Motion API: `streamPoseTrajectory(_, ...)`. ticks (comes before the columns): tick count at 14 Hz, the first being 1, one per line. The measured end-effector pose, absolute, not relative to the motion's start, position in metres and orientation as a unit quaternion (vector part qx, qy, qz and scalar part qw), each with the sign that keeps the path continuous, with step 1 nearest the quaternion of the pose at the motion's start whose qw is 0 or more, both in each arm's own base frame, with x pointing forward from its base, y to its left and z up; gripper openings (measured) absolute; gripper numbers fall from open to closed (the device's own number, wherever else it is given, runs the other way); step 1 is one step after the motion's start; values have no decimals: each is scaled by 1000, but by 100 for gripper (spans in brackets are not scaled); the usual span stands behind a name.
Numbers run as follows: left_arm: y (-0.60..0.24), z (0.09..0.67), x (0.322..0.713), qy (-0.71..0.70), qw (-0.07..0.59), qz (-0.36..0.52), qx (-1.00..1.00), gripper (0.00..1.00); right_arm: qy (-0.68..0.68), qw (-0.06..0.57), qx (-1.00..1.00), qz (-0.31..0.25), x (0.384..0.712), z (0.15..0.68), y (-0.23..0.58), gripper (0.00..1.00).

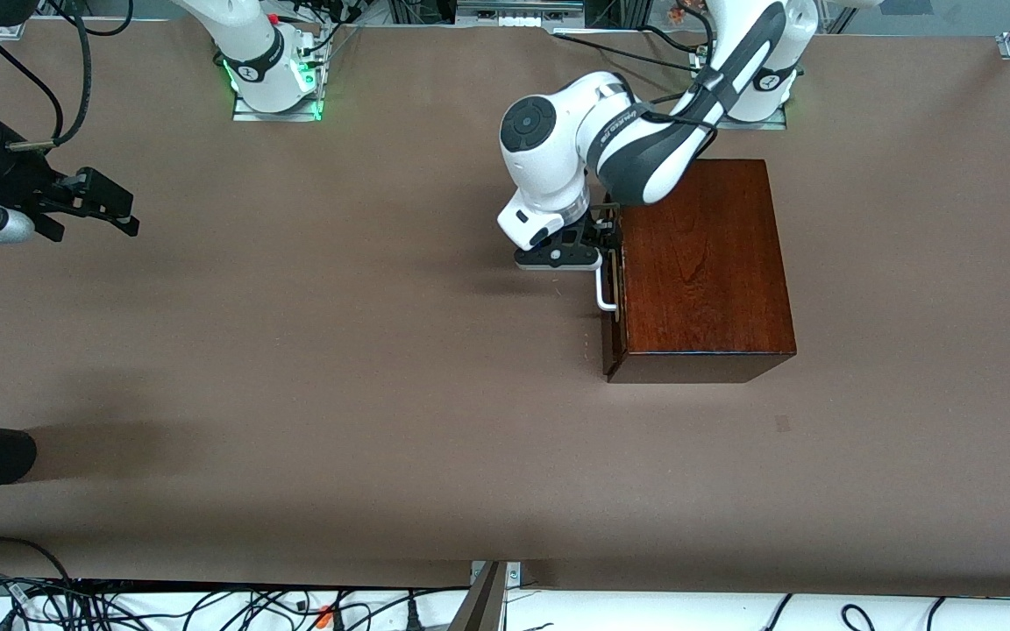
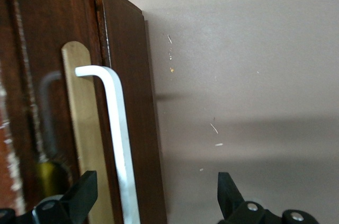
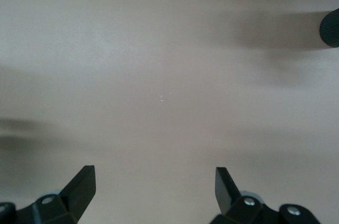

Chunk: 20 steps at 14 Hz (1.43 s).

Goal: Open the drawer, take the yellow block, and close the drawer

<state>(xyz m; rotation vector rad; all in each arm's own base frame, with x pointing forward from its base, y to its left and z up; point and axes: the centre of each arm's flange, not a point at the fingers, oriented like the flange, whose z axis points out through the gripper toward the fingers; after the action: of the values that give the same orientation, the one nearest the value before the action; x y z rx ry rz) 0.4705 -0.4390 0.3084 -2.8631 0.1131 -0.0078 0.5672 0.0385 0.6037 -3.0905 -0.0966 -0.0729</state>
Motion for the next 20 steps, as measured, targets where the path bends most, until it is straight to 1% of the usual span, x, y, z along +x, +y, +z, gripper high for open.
streamPoseTrajectory(3,-441,290,471,23,150,-14,-988,100,-31,24,-999,-24,567,604,38,100)
streamPoseTrajectory(8,-445,279,470,-9,151,-20,-988,100,-32,24,-999,-23,567,603,39,100)
streamPoseTrajectory(12,-453,282,473,-10,144,-24,-989,100,-32,24,-999,-19,569,600,39,100)
streamPoseTrajectory(16,-482,288,467,-5,127,-34,-991,100,-32,24,-999,-20,569,599,39,100)
streamPoseTrajectory(20,-494,286,468,-7,125,-32,-992,100,-32,24,-999,-26,571,600,41,100)
